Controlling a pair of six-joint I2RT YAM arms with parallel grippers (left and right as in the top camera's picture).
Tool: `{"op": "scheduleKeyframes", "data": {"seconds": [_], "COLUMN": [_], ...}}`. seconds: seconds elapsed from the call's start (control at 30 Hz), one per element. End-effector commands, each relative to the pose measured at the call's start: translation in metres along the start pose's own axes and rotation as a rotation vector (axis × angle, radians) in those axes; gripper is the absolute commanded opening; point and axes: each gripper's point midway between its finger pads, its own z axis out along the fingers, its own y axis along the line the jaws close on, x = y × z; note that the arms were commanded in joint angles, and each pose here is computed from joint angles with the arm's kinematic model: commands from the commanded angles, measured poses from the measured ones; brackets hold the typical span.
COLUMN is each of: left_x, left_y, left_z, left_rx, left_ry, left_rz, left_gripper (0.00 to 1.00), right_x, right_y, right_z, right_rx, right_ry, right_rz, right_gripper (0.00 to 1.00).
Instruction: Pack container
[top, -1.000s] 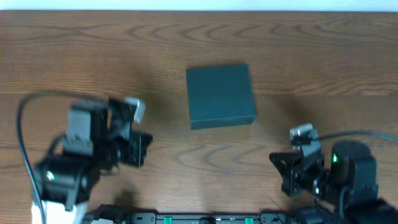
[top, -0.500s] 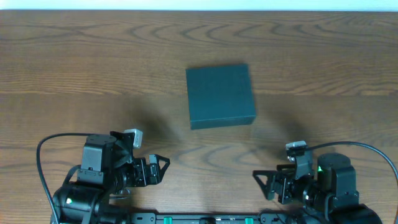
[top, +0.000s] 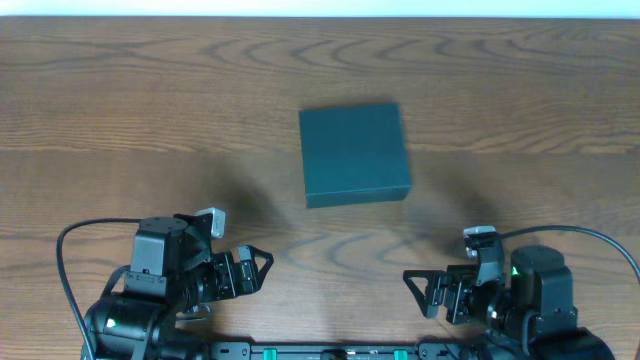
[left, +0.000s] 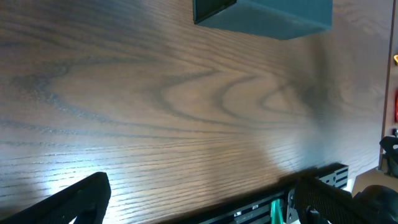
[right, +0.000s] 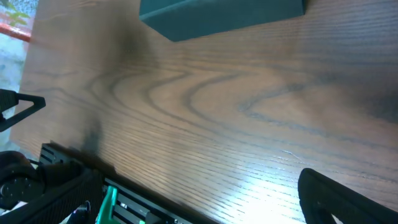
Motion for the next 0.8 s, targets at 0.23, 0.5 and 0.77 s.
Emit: {"op": "scheduleKeyframes", "data": {"seconds": [0.23,0.5,0.77], "left_x": [-0.031,-0.076,-0.077], "left_y": [0.024,0.064,0.099], "left_z": [-0.013,-0.047,-0.035], "left_rx": [-0.167,-0.416,-0.453], "left_ry": [-0.197,-0.584,-0.756], "left_rz": [0.094,0.239,0.204], "left_gripper": [0.95,0.95,0.95], "right_x": [0.002,0.002,0.002], "right_y": [0.003,0.003,0.003], "right_z": [-0.001,-0.001,-0.001], "right_rx": [-0.016,-0.016,-0.015], "right_ry": [0.005,0.005,0.005], "right_rz": [0.009,0.009,0.009], "right_gripper": [0.99,0.99,0.99]}}
